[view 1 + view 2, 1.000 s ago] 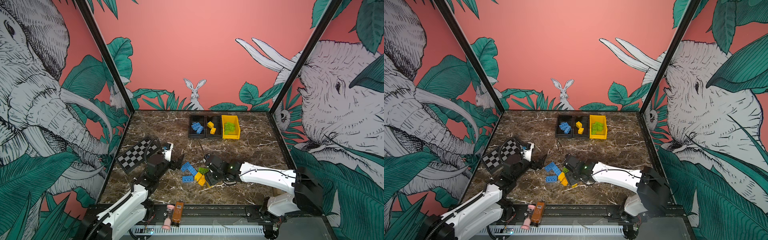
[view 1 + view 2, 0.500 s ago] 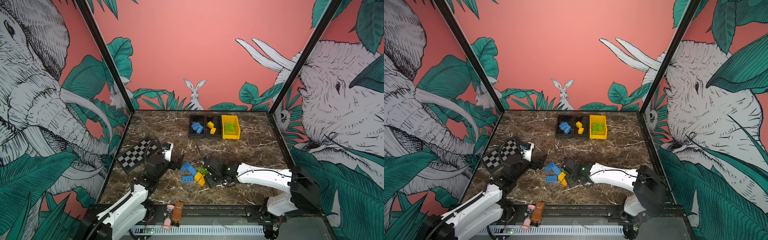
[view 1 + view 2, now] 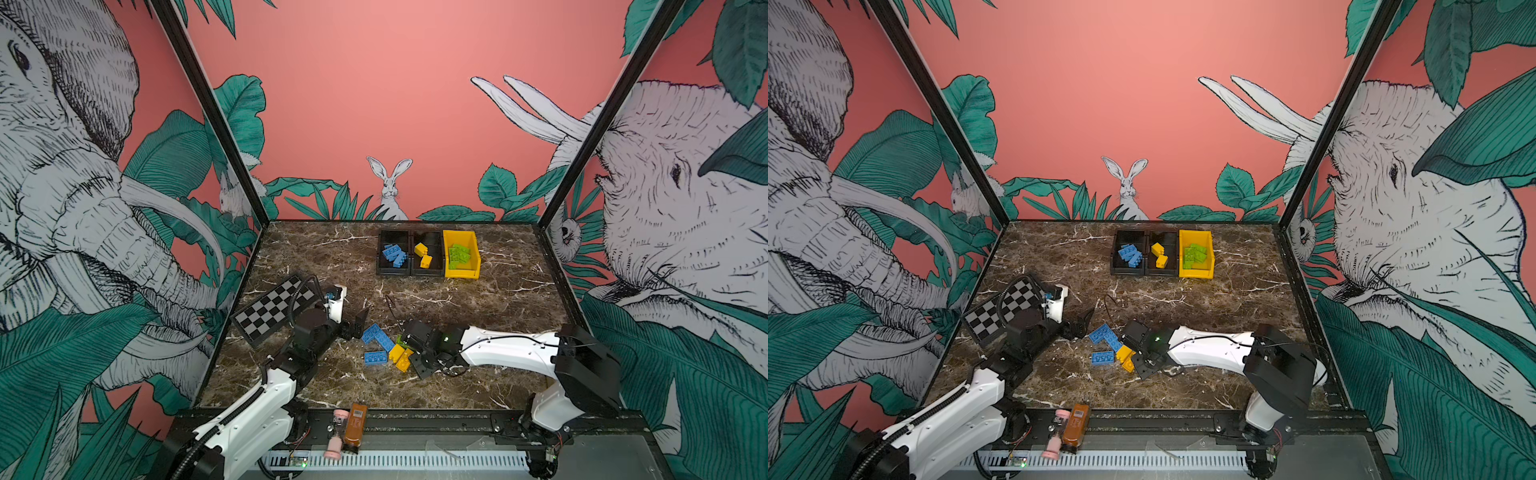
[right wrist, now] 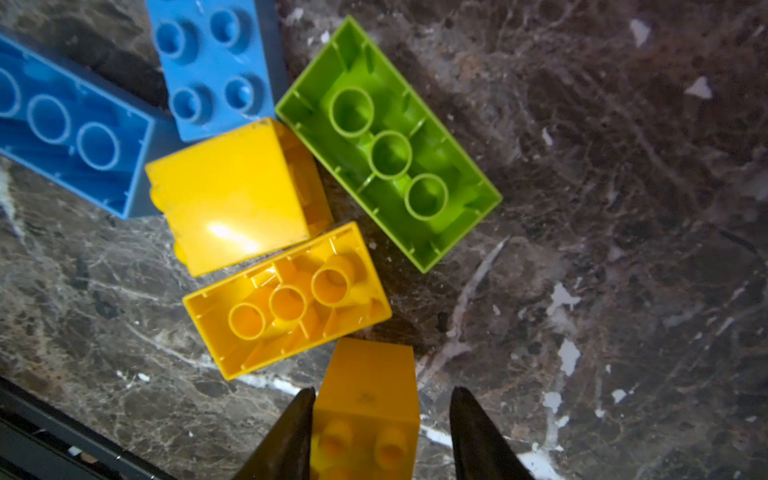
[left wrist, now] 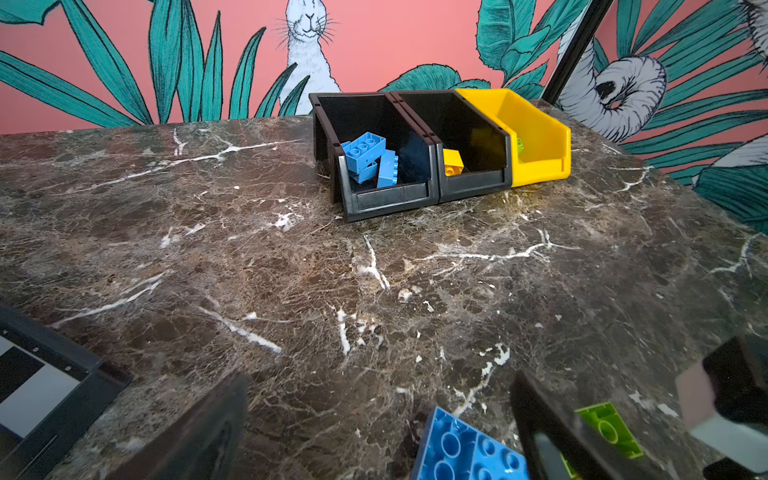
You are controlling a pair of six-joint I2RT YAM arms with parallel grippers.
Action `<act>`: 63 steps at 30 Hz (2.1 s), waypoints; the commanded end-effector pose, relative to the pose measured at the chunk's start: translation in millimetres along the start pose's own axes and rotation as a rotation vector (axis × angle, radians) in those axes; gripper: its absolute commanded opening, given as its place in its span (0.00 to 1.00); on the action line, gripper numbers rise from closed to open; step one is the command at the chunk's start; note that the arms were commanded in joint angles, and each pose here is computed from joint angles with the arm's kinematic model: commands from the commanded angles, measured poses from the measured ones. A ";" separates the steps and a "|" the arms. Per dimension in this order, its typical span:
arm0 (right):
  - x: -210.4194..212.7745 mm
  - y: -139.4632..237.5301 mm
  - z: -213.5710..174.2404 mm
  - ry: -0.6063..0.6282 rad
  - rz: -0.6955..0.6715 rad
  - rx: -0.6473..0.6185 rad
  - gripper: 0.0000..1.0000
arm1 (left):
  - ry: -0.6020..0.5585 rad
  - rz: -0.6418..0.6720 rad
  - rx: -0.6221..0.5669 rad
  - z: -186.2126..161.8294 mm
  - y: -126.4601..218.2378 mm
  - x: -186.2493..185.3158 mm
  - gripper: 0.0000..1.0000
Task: Sort the legos into containers by color
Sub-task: 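Carry the yellow brick with the right gripper and release into middle black bin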
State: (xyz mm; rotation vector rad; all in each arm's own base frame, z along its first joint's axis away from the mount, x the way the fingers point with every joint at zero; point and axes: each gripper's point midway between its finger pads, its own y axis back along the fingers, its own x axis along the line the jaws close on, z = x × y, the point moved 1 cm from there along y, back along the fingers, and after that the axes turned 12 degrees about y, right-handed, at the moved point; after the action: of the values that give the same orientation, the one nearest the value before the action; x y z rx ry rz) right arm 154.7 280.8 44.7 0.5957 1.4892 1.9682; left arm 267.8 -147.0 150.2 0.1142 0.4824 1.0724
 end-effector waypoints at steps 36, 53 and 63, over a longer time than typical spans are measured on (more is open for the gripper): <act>-249.0 61.4 214.0 -0.094 -0.284 -0.429 0.25 | -0.001 -0.008 0.011 -1.4 -1.6 -1.5 0.99; -311.9 30.5 261.5 -0.213 -0.254 -0.460 0.34 | -0.003 0.001 0.008 -1.0 -0.1 -0.2 0.99; -297.7 63.4 259.4 -0.187 -0.210 -0.482 0.64 | 0.000 0.004 0.004 0.1 0.4 0.3 0.99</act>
State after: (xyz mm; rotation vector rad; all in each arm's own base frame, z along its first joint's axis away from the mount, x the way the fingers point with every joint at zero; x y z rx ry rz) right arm 544.6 244.1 155.7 0.3803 0.8851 1.9141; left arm 268.1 -147.5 145.5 0.1287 0.4920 1.0717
